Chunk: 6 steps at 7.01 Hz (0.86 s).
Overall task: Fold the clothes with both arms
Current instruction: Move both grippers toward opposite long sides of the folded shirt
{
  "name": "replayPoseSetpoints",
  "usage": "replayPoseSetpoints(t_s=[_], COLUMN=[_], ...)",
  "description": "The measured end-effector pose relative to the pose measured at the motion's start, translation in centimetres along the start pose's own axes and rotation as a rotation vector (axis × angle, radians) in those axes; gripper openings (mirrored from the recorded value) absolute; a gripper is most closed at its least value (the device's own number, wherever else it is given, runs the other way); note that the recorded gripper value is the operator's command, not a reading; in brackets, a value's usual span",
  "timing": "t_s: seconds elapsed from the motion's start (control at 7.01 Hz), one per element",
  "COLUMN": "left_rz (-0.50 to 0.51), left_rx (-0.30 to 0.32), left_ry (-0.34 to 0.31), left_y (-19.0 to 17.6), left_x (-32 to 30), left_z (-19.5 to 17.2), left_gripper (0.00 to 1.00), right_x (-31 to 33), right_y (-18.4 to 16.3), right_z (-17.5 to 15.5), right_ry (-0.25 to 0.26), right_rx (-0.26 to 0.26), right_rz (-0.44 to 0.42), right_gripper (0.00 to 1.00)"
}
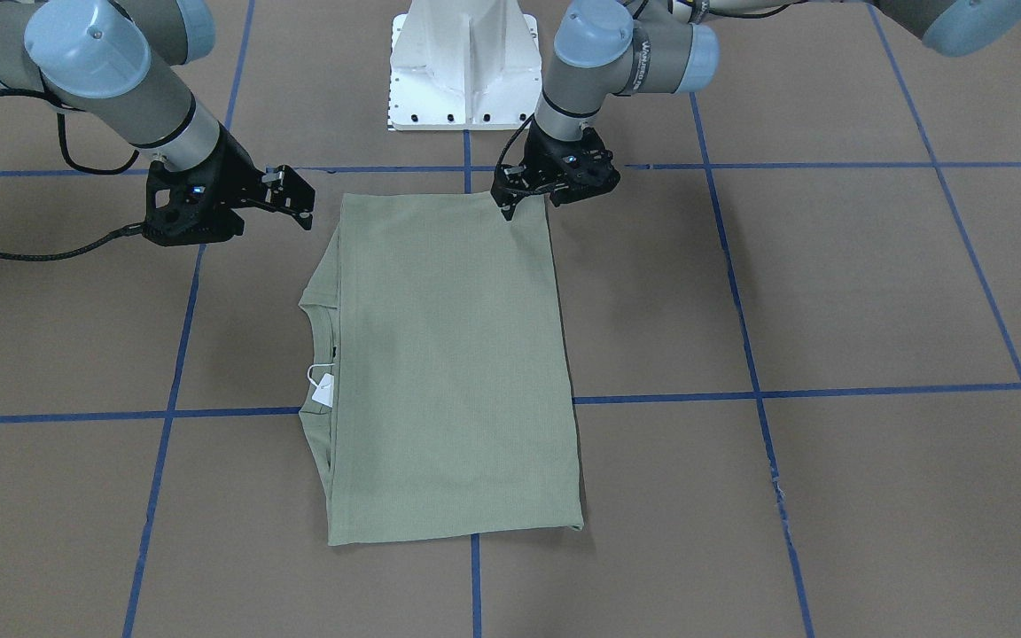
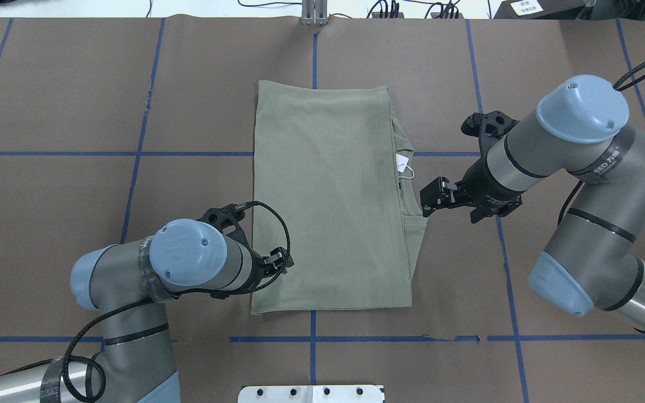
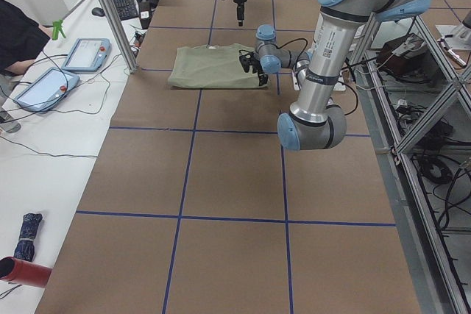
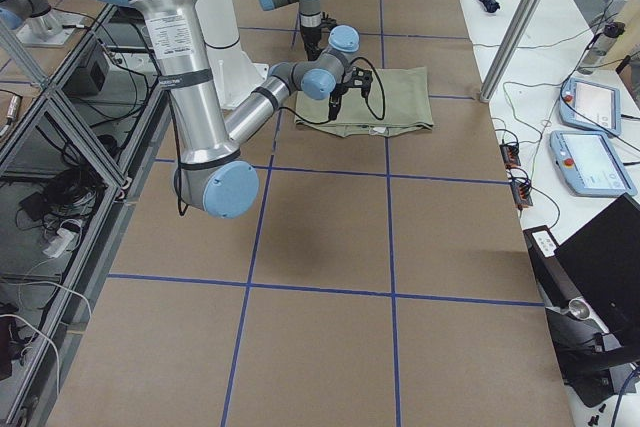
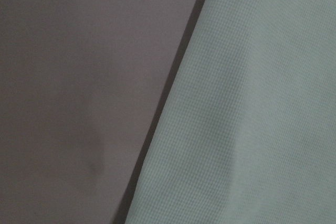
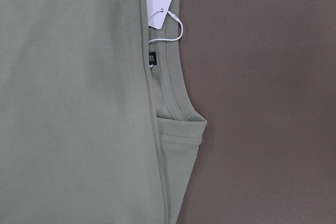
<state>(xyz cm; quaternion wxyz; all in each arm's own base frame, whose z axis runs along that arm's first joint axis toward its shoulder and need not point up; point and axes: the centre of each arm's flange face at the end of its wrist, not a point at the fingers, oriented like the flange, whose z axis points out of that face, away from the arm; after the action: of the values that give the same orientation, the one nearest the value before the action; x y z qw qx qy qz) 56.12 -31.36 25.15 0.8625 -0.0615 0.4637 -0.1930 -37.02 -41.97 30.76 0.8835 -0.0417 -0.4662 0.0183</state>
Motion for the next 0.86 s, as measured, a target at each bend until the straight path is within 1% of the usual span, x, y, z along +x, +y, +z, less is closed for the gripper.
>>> replayPoseSetpoints(t_s=[0.29, 0.43, 0.57, 0.86], left_rz=[0.001, -0.001, -0.002, -0.007], left_rx=[-0.025, -0.042, -0.049, -0.051], left_ry=[-0.019, -0.029, -0.031, -0.027], left_y=[2.0, 3.4, 4.0, 4.0], left_x=[-0.5, -0.8, -0.8, -0.7], left_z=[1.1, 1.6, 1.7, 1.3], left_gripper=[0.81, 0.74, 0.71, 0.71], right_x=[-0.1, -0.2, -0.2, -0.2], right_y=[0.2, 0.2, 0.2, 0.3], right_z=[0.2, 0.3, 0.3, 0.2], right_ry=[0.001, 0.002, 0.002, 0.001], right_rx=[-0.002, -0.002, -0.002, -0.002], right_rz=[0.009, 0.01, 0.01, 0.009], right_gripper=[1.0, 1.0, 1.0, 1.0])
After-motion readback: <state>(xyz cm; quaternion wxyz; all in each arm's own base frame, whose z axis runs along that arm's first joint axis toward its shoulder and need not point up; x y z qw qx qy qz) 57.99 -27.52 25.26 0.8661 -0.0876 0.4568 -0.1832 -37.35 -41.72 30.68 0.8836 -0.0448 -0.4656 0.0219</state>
